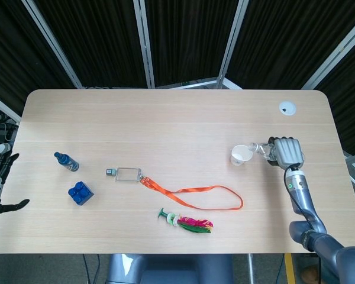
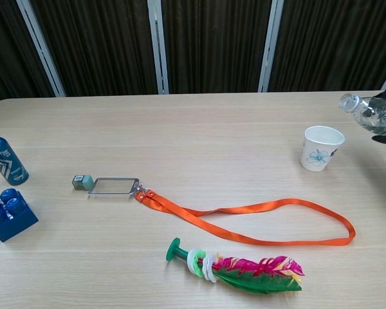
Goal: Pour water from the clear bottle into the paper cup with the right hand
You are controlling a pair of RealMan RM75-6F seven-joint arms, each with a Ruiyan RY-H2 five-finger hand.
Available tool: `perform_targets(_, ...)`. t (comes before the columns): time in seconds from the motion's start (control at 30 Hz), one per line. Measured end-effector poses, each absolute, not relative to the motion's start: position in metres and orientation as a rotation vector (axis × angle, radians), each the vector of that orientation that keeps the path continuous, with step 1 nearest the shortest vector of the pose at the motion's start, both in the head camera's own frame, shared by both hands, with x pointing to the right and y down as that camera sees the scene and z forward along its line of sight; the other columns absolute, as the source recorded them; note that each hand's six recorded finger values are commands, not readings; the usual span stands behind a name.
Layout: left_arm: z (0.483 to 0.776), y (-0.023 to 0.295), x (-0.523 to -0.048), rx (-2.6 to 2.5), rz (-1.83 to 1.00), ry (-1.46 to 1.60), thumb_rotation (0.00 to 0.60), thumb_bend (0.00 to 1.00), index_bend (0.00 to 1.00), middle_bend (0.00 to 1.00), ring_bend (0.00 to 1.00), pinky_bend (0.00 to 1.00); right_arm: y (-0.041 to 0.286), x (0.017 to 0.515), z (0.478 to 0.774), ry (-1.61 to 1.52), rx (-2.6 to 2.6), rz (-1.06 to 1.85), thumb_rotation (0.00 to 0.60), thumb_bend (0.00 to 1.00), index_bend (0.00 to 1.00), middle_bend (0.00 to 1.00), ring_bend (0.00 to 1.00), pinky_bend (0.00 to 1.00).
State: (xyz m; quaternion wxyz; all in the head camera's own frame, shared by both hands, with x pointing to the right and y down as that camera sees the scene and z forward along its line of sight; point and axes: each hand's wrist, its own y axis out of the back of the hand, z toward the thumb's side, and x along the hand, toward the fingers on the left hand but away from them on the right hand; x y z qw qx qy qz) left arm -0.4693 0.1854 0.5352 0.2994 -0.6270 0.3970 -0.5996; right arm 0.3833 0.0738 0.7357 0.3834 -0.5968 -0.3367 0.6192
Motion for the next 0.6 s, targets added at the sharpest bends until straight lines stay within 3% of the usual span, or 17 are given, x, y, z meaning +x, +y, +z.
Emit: perform_targets(0.6, 0.5385, 0.1861, -0.4683, -1.667, -1.603, 1.044, 0.6, 0.04, 0.0, 0.0, 0.0, 0.0, 0.071, 0.3791, 0.7385, -0.747, -1.441, 1.582, 0.6, 0.4, 0.48, 0.6, 0.56, 0.49)
